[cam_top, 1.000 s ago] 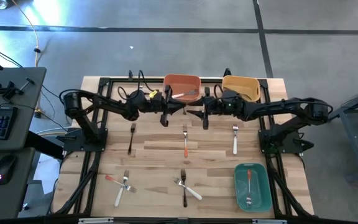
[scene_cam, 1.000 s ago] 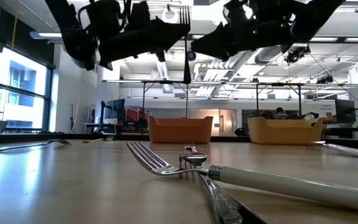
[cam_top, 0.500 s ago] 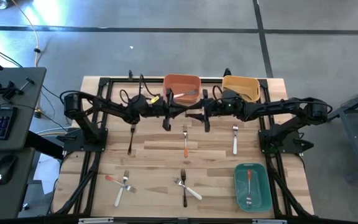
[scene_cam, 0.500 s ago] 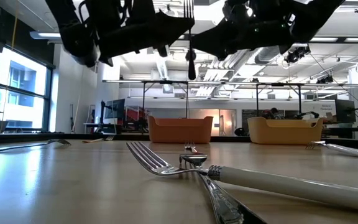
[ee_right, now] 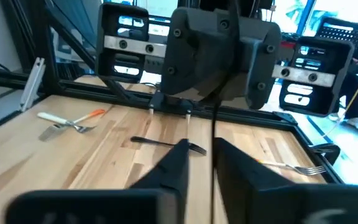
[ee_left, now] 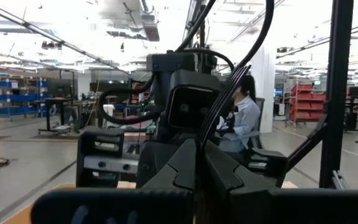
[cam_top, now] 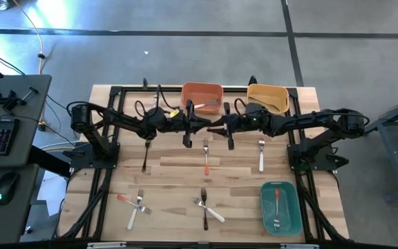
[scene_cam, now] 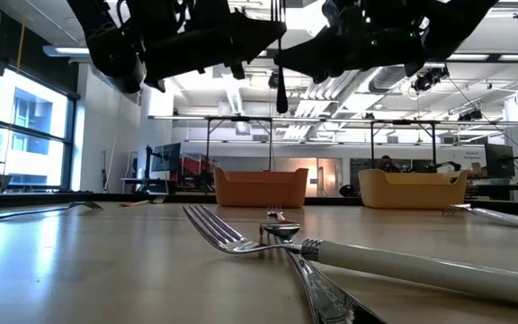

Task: Sort silverware by color (type)
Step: Put the black fork into the yellow bin

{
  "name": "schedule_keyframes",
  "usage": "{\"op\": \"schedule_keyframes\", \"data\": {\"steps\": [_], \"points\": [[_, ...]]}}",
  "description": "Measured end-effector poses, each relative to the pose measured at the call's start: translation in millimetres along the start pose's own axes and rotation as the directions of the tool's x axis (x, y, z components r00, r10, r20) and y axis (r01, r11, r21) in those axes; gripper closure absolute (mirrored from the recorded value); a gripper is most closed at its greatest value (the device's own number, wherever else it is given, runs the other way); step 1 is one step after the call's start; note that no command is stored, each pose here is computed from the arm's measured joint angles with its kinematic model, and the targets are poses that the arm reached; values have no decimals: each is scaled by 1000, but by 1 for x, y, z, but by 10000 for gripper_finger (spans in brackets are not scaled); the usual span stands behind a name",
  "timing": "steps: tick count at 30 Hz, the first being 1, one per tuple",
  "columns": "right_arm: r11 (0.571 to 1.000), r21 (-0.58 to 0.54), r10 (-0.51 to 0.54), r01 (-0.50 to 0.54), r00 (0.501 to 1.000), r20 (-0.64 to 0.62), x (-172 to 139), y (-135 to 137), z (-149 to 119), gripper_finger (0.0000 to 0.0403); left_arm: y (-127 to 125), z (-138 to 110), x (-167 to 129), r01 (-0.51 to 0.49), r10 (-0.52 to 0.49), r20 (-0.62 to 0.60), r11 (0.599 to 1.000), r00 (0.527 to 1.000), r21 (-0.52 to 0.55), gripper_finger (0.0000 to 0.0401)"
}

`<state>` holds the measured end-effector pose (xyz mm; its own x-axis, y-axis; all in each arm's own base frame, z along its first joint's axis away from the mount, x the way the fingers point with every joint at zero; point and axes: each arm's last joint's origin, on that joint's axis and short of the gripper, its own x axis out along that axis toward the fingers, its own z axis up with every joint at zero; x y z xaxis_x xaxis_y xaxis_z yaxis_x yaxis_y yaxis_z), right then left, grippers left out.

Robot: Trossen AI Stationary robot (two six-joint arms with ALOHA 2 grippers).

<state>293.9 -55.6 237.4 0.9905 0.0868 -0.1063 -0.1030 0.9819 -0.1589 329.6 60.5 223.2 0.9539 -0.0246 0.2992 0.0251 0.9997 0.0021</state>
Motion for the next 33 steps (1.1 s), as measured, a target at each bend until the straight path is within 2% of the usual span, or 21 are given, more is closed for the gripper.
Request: {"op": "schedule_keyframes", "data": {"steps": [3, 8, 11, 18, 21, 25, 29, 31, 33], "points": [[999, -29, -13, 13, 1000, -3, 0, -1, 0, 396, 0, 0, 0, 0, 0, -3, 1000, 1000, -1, 400], [999, -22, -34, 34, 999, -10, -2, -6, -1, 398, 0, -1, 0, -7, 7, -14, 1000, 1000, -3, 390], [995, -22, -94, 94, 995, -34, -7, -13, -1, 400, 3, -4, 0, -33, 33, -38, 999, 999, -4, 372], [986, -26, -168, 167, 980, -102, -37, -28, 11, 402, 24, -9, -11, -94, 97, -86, 995, 992, 29, 345], [970, -43, -243, 239, 957, -156, -55, -32, 17, 403, 37, -13, -21, -129, 131, -112, 991, 985, 25, 345], [922, -113, -386, 370, 883, -267, -84, -37, 22, 403, 51, -17, -35, -121, 122, -141, 993, 982, 10, 355], [842, -190, -537, 505, 750, -386, -114, -47, 19, 403, 62, -21, -50, -146, 145, -168, 989, 975, 4, 374], [812, -200, -574, 548, 692, -437, -125, -54, 14, 403, 64, -25, -57, -161, 155, -188, 987, 970, -15, 385], [800, -198, -583, 566, 655, -482, -132, -61, 8, 403, 64, -27, -63, -166, 160, -193, 986, 968, -14, 395]]}}
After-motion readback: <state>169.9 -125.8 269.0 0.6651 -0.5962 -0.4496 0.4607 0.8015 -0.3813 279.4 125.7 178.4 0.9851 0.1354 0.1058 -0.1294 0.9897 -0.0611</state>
